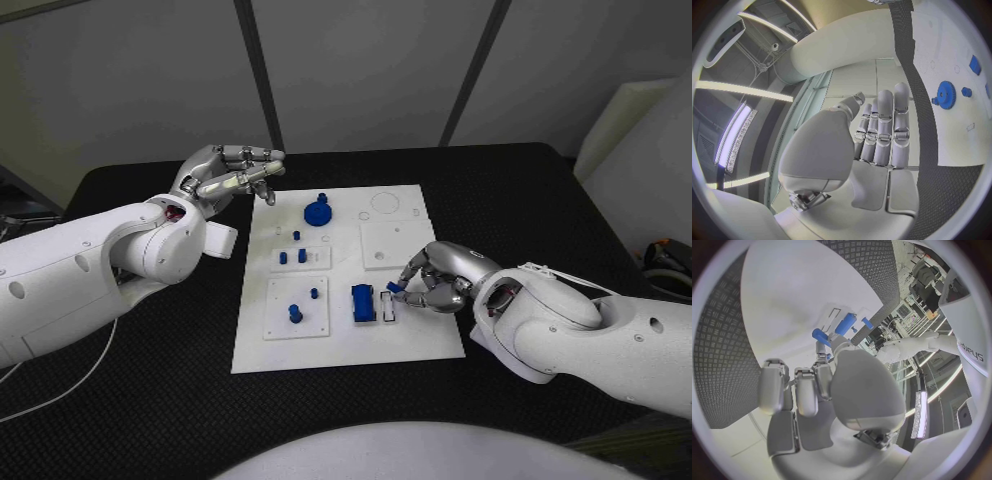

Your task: Assemble the parts on the task board

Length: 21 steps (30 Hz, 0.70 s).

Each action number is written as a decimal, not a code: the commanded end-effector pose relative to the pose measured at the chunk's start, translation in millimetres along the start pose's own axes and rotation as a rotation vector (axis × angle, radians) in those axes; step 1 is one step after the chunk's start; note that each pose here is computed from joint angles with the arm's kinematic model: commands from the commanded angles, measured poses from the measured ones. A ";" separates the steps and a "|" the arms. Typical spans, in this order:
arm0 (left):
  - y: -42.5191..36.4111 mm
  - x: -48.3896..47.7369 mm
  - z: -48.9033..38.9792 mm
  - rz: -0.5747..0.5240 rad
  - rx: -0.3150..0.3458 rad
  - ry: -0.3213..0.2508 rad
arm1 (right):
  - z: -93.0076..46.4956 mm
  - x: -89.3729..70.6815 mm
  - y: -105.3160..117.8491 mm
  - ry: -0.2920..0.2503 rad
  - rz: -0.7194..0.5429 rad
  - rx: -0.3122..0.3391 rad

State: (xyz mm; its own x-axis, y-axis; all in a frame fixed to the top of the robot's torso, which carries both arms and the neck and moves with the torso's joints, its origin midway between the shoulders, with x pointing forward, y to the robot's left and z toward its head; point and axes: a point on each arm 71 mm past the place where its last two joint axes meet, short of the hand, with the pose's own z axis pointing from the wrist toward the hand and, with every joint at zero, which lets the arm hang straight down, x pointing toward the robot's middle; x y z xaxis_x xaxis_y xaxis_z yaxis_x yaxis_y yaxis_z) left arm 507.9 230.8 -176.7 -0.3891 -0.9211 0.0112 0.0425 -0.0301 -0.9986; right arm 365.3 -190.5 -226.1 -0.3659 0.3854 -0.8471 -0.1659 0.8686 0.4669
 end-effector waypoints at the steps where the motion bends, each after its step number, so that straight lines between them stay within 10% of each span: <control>1: -1.9 1.2 0.1 -0.006 0.010 0.010 | 3.1 6.6 1.5 0.071 0.013 0.012; 21: -2.0 0.7 -0.8 -0.007 0.008 0.012 | 10.5 16.9 5.4 0.149 -0.032 0.043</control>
State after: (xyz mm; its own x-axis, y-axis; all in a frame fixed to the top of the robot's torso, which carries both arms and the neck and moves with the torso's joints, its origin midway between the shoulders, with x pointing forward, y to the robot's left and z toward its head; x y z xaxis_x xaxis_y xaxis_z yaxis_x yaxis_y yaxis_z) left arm 507.2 231.6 -176.3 -0.3895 -0.9210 0.0112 0.0426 -0.0301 -0.9986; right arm 368.7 -175.0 -237.6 -0.4753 0.3371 -0.8127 -0.1479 0.8799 0.4515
